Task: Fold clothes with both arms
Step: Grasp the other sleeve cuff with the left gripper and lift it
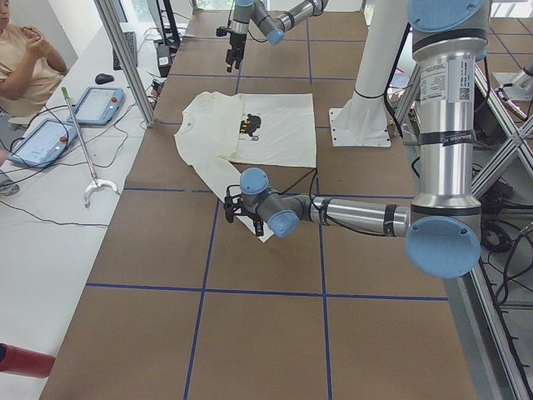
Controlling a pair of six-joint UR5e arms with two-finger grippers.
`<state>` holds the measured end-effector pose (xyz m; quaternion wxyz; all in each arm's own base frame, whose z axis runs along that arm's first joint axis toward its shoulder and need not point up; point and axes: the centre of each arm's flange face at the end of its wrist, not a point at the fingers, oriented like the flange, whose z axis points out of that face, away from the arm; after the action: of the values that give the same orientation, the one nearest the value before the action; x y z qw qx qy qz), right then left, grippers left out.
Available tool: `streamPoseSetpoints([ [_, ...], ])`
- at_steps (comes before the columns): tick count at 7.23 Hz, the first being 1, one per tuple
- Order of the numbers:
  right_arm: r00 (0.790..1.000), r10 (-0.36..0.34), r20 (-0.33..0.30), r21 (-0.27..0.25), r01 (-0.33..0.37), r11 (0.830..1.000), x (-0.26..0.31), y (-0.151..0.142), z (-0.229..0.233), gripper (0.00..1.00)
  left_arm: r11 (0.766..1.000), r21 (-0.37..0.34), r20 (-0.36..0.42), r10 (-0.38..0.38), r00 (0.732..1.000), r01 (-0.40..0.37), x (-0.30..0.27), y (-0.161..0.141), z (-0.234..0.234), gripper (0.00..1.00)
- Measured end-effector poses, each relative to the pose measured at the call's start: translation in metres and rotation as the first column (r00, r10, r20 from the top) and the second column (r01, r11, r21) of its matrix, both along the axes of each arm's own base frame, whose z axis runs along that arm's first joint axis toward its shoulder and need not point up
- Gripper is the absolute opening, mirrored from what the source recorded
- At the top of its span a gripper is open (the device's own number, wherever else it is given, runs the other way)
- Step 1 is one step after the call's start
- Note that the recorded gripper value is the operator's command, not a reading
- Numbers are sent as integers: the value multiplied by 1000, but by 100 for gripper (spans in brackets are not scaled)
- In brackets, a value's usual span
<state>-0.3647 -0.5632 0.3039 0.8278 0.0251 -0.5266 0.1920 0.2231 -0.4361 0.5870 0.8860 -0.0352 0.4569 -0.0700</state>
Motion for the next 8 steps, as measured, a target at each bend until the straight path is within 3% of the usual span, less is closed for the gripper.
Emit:
streamPoseSetpoints([
  [7,1000,8,7,14,-8,1000,7,7,-4,99,1000,-10,60,9,998,-8,13,4,28,70],
  [8,1000,8,7,15,-8,1000,7,7,-4,99,1000,-11,66,12,998,-11,16,5,31,61],
])
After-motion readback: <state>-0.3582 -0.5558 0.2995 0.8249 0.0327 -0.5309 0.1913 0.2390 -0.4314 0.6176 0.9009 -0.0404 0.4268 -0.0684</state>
